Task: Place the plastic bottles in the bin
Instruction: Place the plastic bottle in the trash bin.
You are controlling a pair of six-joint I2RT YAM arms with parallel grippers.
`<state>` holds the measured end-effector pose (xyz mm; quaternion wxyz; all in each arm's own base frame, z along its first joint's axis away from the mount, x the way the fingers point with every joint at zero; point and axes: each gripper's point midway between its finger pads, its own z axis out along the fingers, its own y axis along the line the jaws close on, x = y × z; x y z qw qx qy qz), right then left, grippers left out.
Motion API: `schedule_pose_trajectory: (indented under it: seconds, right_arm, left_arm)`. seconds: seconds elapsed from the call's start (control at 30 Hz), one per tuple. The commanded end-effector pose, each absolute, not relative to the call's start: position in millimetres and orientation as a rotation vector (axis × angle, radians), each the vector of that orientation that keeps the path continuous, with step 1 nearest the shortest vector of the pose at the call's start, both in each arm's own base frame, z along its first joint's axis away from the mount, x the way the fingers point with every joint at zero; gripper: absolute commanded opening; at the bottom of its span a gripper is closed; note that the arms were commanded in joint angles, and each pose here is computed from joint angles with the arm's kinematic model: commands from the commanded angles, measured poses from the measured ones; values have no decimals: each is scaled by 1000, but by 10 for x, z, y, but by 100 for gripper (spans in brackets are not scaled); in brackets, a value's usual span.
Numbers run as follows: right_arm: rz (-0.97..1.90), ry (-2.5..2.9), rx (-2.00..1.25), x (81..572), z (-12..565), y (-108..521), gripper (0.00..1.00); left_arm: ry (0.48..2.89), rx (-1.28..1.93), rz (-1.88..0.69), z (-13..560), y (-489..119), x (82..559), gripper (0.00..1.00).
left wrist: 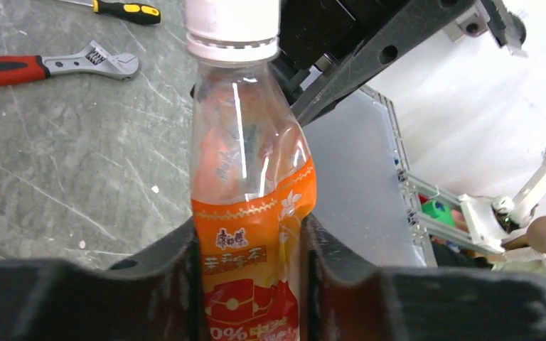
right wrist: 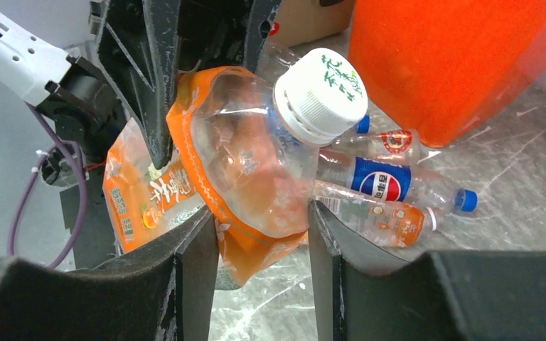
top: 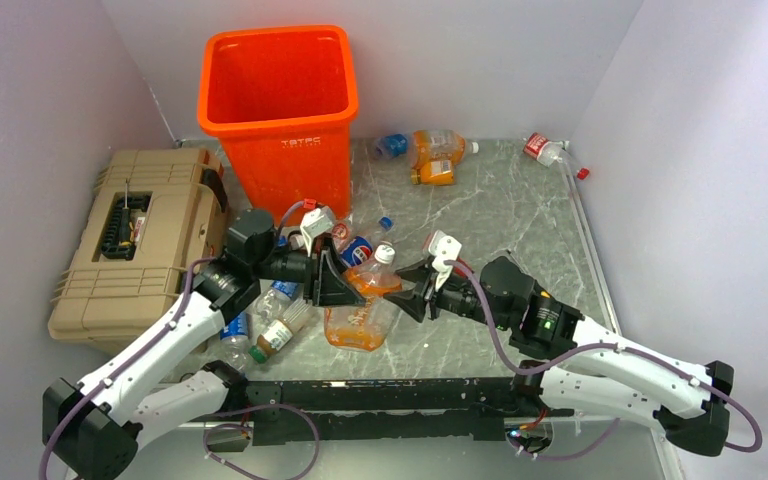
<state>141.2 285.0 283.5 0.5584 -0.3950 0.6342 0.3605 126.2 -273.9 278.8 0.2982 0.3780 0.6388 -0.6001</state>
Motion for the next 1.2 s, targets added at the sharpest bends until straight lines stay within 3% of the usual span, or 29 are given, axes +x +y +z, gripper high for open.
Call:
schedule_pose_trajectory:
  seconds: [0.0, 0.03, 0.1, 0.13, 0.17, 0.37, 0.67, 0.8, 0.93, 1.03, 1.17]
  right_arm:
    - [1001, 1381, -857, 1294, 3340, 2960, 48]
    - [1010, 1390, -842, 1295, 3342, 2952, 66]
    - [1016, 1404, -789, 1320, 3343, 2909, 91]
    - [1025, 1402, -761, 1327, 3349, 2889, 98]
    - [1028, 1403, -728, 1343, 3342, 2855, 100]
    - [1158, 1379, -625, 1274, 3341, 2793, 100]
    - [1423, 1313, -622, 1193, 3469, 2979, 99]
    - [1507, 1269, -624, 1193, 3543, 3038, 91]
    - [1567, 1228, -658, 1155, 3617, 3125, 73]
    - [1598, 1217, -673, 1130, 3611, 3165, 56]
    - [1581, 1217, -672, 1134, 3584, 3138, 46]
  left_arm:
    - [1585, 1049, -1584, 2926, -2744, 1235, 22]
    - [1574, 1049, -1575, 2946, -2739, 1234, 17]
    - [1543, 1038, -1548, 3002, -2728, 1245, 7]
    - [1529, 1028, -1536, 3026, -2722, 1252, 2]
    - [1516, 1014, -1523, 3058, -2717, 1265, 0]
    - [1419, 905, -1433, 3401, -2646, 1343, 0]
    - [1249, 877, -1523, 3809, -2582, 1133, 0]
    - [1237, 878, -1544, 3838, -2580, 1106, 0]
    - [1244, 868, -1543, 3826, -2586, 1124, 0]
    - [1260, 861, -1531, 3810, -2592, 1154, 11]
    - [1286, 827, -1491, 3837, -2566, 1204, 78]
